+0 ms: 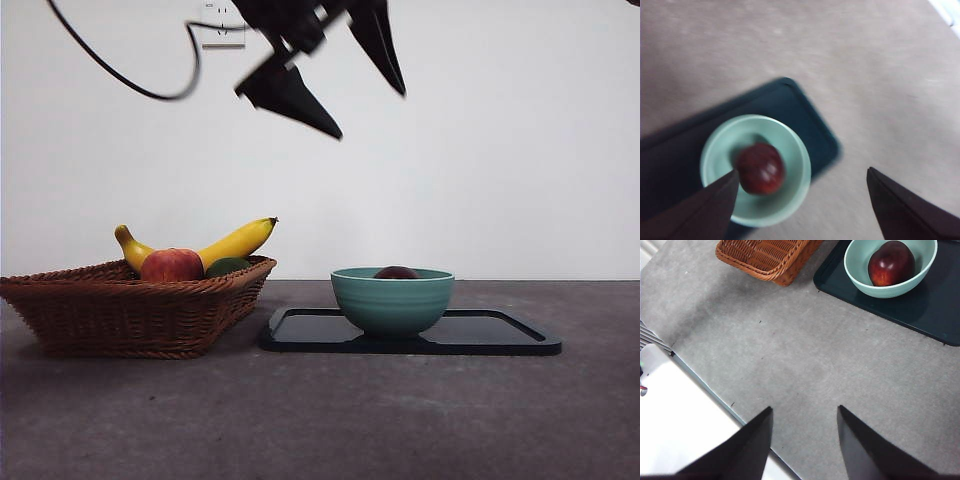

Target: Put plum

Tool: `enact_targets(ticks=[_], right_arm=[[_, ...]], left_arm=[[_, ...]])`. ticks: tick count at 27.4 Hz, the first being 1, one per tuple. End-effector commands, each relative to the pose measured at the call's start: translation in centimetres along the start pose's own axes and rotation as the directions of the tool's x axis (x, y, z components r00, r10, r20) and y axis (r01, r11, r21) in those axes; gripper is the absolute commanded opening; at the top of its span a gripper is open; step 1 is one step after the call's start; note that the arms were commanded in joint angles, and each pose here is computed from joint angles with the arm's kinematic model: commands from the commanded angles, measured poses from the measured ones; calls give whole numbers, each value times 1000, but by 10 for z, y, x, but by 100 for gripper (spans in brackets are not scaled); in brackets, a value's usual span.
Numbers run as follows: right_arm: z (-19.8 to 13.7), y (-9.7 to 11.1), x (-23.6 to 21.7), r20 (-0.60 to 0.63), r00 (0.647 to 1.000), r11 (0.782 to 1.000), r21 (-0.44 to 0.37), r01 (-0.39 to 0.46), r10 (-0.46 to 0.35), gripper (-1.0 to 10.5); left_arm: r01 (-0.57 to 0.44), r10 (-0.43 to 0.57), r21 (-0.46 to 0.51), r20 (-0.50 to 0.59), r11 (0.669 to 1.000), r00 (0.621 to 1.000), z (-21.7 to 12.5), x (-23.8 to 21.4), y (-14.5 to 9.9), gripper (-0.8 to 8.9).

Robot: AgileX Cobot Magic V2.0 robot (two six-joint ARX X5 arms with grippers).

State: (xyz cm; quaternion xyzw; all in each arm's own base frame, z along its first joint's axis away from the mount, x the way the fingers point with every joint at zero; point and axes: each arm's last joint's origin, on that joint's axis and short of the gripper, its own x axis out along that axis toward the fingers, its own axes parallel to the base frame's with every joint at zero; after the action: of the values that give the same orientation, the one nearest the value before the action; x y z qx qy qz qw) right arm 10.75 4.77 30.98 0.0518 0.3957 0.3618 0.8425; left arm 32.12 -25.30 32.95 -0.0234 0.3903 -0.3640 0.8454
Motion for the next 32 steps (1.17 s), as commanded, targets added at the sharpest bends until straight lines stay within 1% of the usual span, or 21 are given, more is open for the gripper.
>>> enact_targets(ticks=[1,4,7,17,25,29,30,32], right_arm=[[3,1,-1,10,1000,1000,1,-5,5,206],[3,1,-1,9,1000,1000,1,-5,5,206],[3,1,-1,10,1000,1000,1,-5,5,206],[3,1,-1,9,1000,1000,1,-5,5,206],[3,1,-1,9,1000,1000,1,-5,5,206],[3,1,-1,9,1000,1000,1,-5,5,206],[3,1,-1,9,1000,1000,1,-5,5,206],[3,1,-1,9,1000,1000,1,-5,5,206]], left_arm=[[-11,11,14,-4,1000,1000,7,22,-1,402],[-21,21,9,-31,1000,999,8,41,3,401],[-51,51,13,-61,999,997,5,61,7,401],[-102,104,24,-161,995,981,-18,113,18,401],[-101,107,41,-210,994,972,-36,143,18,401],[-136,146,61,-223,989,964,-41,150,17,400],[-135,146,64,-223,989,964,-41,150,16,397],[-134,148,77,-228,988,962,-42,150,15,321]])
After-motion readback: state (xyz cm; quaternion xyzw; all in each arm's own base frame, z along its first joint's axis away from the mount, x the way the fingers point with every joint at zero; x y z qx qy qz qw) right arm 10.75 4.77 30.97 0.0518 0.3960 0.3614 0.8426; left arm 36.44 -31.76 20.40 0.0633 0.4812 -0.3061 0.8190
